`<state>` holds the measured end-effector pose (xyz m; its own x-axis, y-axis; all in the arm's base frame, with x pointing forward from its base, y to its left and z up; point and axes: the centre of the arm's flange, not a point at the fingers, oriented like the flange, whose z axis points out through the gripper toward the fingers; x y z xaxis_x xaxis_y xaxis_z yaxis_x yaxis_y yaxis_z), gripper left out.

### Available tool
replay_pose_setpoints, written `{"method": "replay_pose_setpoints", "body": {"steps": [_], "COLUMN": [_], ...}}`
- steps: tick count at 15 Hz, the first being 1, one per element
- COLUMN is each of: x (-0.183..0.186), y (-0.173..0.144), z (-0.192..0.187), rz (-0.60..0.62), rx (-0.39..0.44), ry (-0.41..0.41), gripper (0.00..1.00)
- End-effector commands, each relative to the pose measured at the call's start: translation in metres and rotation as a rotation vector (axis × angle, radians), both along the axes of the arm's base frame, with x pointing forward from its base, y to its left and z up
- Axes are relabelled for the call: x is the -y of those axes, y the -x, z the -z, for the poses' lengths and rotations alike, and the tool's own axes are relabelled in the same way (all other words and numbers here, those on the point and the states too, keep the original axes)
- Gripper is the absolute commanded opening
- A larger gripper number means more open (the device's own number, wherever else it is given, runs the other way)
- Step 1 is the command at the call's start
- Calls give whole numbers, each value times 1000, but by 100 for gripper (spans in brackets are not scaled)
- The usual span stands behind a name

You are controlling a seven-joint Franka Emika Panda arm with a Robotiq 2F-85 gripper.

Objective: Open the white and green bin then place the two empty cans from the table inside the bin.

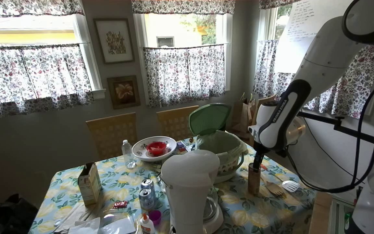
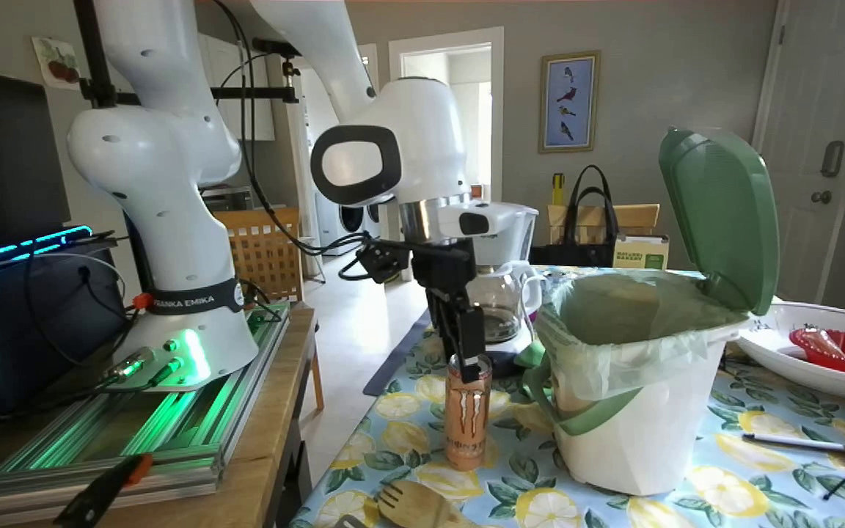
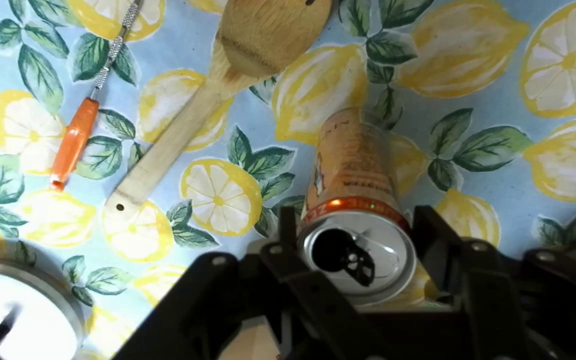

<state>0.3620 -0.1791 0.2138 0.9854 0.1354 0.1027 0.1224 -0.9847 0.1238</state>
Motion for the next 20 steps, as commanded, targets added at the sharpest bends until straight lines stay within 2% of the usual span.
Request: {"method": "replay_pose_setpoints", "body": {"steps": [1, 13, 20], "x": [1, -13, -18], "y": [2, -3, -3], "z": [6, -27, -54], "rz": [-20, 2, 10], "rx": [15, 35, 10], "ry": [-12, -32, -46], "gripper": [35, 35, 35]}}
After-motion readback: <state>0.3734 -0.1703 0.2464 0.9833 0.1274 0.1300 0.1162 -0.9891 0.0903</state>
